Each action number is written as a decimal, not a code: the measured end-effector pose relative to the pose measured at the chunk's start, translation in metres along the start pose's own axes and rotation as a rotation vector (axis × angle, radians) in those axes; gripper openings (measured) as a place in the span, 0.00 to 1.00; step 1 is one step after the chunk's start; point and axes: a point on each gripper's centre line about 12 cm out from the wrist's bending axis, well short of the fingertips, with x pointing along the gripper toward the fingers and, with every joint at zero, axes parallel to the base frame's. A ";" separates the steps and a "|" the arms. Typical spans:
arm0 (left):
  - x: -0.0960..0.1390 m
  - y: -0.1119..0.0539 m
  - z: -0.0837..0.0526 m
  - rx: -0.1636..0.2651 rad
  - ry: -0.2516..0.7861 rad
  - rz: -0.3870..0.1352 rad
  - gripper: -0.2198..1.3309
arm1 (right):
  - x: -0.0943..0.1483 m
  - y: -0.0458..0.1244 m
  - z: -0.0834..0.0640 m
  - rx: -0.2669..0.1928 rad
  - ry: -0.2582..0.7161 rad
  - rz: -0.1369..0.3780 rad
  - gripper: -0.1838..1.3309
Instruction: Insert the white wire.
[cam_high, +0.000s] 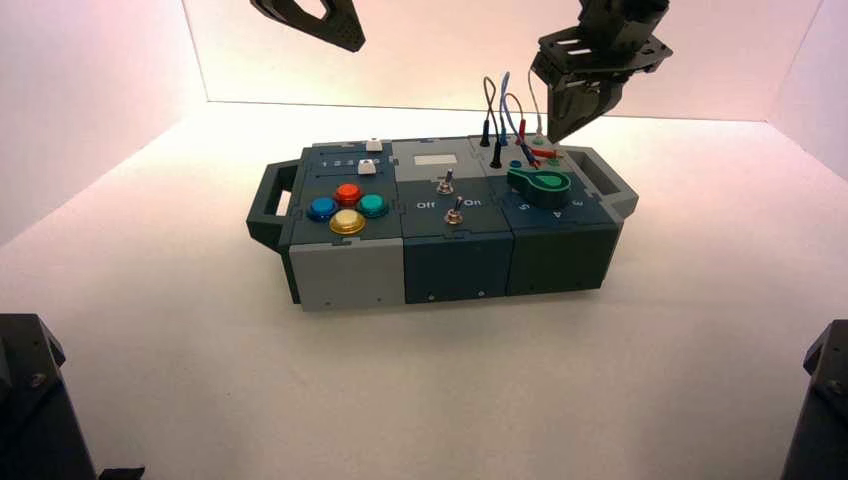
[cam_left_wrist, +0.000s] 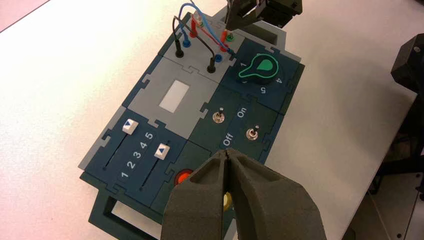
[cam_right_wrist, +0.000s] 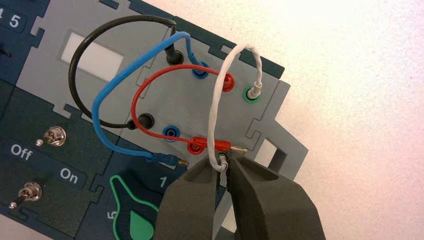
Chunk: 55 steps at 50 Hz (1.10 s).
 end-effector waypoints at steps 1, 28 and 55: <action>0.000 0.000 0.000 0.000 -0.001 0.001 0.04 | 0.000 0.000 0.000 -0.001 0.002 0.000 0.10; 0.000 0.000 0.000 0.000 -0.001 0.001 0.04 | -0.001 -0.001 0.001 -0.008 -0.022 -0.012 0.10; 0.000 0.000 0.000 -0.002 -0.001 0.001 0.04 | 0.001 0.000 -0.002 -0.007 -0.018 -0.012 0.10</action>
